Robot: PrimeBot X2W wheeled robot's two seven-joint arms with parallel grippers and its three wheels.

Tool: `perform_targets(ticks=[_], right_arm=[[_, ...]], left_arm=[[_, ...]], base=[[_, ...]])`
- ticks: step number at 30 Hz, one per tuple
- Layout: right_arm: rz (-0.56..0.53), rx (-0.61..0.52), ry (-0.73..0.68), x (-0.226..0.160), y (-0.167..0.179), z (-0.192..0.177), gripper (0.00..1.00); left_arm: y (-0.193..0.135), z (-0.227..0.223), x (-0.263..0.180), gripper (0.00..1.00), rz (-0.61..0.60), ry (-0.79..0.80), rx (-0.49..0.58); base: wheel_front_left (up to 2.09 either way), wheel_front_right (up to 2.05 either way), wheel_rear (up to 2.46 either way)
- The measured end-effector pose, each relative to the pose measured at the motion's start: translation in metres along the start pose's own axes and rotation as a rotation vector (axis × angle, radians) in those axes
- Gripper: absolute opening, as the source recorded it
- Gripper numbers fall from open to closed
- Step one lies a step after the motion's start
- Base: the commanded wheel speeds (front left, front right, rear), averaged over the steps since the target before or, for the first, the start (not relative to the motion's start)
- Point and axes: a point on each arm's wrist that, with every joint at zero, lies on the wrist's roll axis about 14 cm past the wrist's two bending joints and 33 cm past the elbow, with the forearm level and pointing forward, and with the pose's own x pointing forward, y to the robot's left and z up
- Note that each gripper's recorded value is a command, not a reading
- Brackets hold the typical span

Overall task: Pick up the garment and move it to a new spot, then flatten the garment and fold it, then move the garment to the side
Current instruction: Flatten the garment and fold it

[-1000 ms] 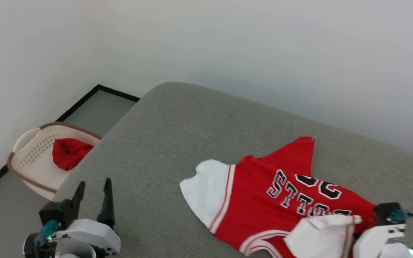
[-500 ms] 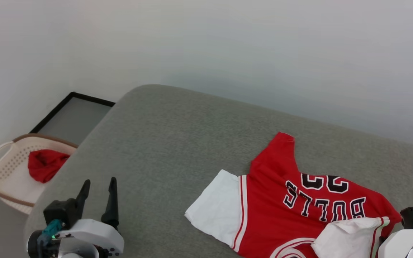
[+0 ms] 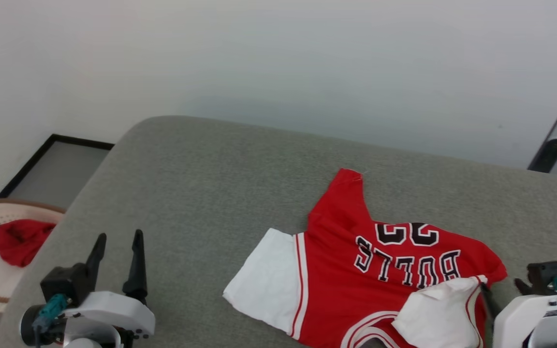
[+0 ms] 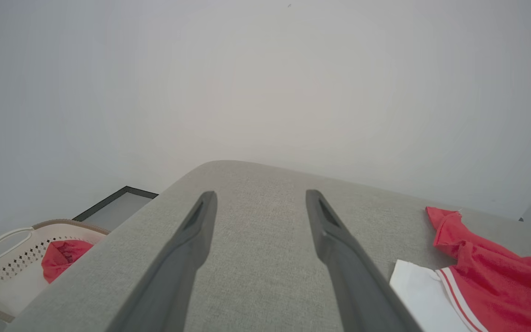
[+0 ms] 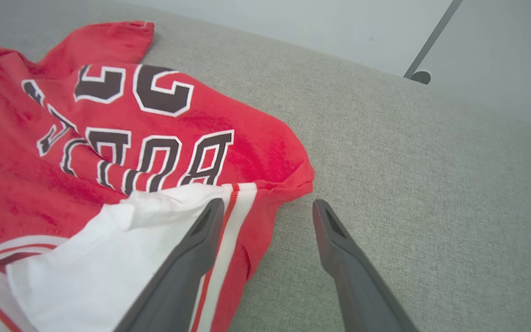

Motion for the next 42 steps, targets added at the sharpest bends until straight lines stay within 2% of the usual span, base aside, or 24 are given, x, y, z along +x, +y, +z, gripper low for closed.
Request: perform_targets(ticks=[4, 11, 18, 28, 29, 30, 31, 42], right_arm=[[0.038, 0.032, -0.032, -0.007, 0.017, -0.002, 1.00], [0.119, 0.055, 0.007, -0.011, 0.047, -0.008, 1.00], [0.182, 0.056, 0.099, -0.007, 0.070, -0.021, 1.00], [0.209, 0.009, 0.257, 0.000, 0.086, -0.048, 1.00], [0.210, 0.004, 0.268, 0.001, 0.086, -0.050, 0.75], [0.211, 0.004, 0.272, 0.001, 0.087, -0.050, 0.10], [0.210, -0.003, 0.274, 0.002, 0.088, -0.051, 0.00], [0.181, 0.007, 0.244, 0.003, 0.078, -0.035, 0.00]], left_arm=[[-0.008, 0.003, 0.007, 1.00, -0.022, -0.010, 0.007], [-0.024, -0.002, 0.015, 1.00, -0.064, 0.001, 0.013], [-0.027, -0.002, 0.017, 1.00, -0.078, 0.007, 0.022], [-0.017, -0.005, 0.008, 1.00, -0.049, 0.024, 0.023], [-0.015, -0.005, 0.007, 1.00, -0.043, 0.025, 0.023], [-0.013, -0.005, 0.006, 1.00, -0.039, 0.025, 0.023], [-0.012, -0.005, 0.005, 1.00, -0.034, 0.024, 0.022], [0.000, -0.005, 0.000, 1.00, 0.001, 0.024, 0.007]], base=[[0.00, 0.00, 0.00], [0.00, 0.00, 0.00], [0.00, 0.00, 0.00], [0.00, 0.00, 0.00], [0.00, 0.00, 0.00], [0.00, 0.00, 0.00], [0.00, 0.00, 0.00], [0.00, 0.00, 0.00]])
